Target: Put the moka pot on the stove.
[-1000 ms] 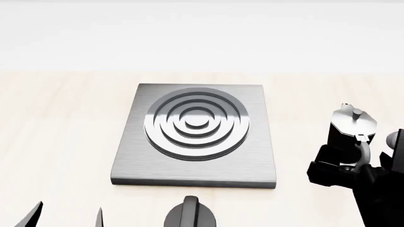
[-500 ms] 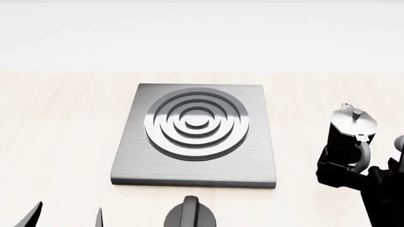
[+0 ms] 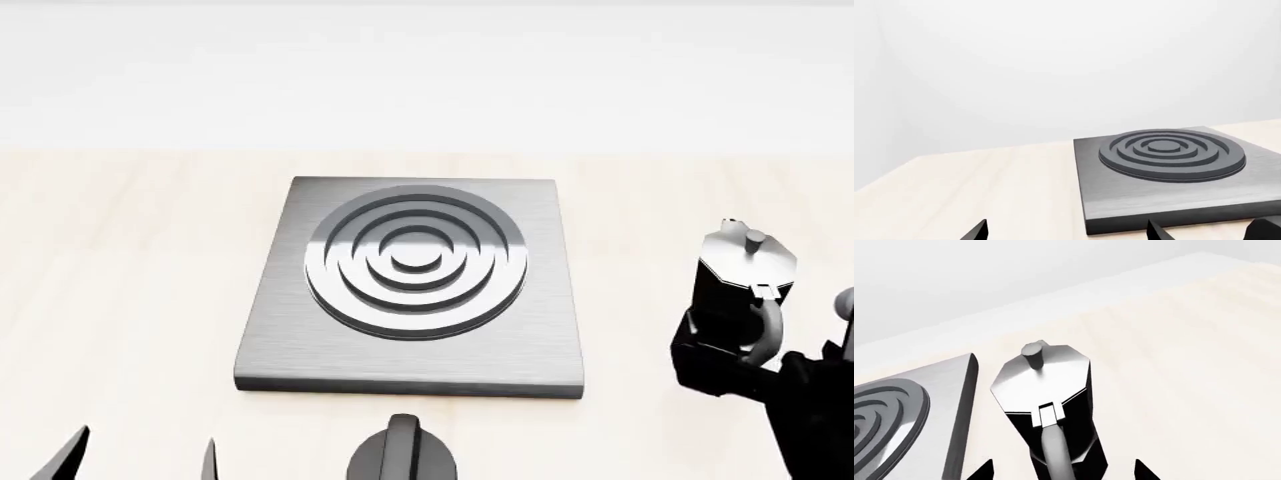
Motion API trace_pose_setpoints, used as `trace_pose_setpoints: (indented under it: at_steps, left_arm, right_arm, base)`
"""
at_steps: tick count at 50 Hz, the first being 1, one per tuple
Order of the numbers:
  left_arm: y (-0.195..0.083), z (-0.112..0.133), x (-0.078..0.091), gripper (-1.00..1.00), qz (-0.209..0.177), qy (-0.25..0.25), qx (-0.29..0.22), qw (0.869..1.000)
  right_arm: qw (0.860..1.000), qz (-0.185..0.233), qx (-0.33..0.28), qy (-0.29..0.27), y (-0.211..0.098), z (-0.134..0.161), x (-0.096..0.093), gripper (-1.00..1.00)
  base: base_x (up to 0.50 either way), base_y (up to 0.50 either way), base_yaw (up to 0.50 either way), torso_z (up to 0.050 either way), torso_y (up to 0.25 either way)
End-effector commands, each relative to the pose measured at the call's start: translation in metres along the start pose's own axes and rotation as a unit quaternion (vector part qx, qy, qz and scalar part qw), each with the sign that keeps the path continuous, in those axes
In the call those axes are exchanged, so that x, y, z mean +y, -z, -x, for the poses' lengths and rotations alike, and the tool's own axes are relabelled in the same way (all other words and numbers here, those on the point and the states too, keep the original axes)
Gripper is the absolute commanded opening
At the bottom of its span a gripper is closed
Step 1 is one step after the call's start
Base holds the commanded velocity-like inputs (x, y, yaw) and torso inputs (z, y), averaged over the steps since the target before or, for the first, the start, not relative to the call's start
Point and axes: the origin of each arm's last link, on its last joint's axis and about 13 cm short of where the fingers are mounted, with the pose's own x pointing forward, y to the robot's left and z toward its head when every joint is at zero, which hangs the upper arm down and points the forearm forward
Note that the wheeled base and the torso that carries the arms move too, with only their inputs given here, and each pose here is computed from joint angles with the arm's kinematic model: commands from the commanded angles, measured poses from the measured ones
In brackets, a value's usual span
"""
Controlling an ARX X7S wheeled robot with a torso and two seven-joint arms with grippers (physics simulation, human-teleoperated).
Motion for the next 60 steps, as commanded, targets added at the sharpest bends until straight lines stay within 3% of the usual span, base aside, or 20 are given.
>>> trace_pose_setpoints:
  at_steps: [1, 55, 56, 60]
  left_arm:
    - [0.000, 0.000, 0.000, 1.00, -0.001, 0.000, 0.000, 1.000]
    - [0.000, 0.000, 0.000, 1.00, -0.005, 0.000, 0.000, 1.000]
    - [0.000, 0.000, 0.000, 1.00, -0.005, 0.000, 0.000, 1.000]
    - [0.000, 0.000, 0.000, 1.00, -0.005, 0.001, 0.000, 1.000]
  right_arm:
    - [1.000, 0.002, 0.005, -0.001, 0.000, -0.006, 0.001, 1.00]
    - [1.000, 0.009, 0.018, -0.004, 0.001, -0.023, 0.002, 1.00]
    - [1.000, 0.008, 0.019, 0.001, 0.001, -0.023, 0.002, -1.00]
    - [1.000, 0.010, 0.019, -0.002, 0.002, -0.022, 0.001, -1.00]
  base:
    - [0.00, 0.00, 0.00, 0.000, 0.000]
    - [0.00, 0.00, 0.00, 0.000, 0.000]
    - [0.00, 0.00, 0.00, 0.000, 0.000]
    - [0.00, 0.00, 0.00, 0.000, 0.000]
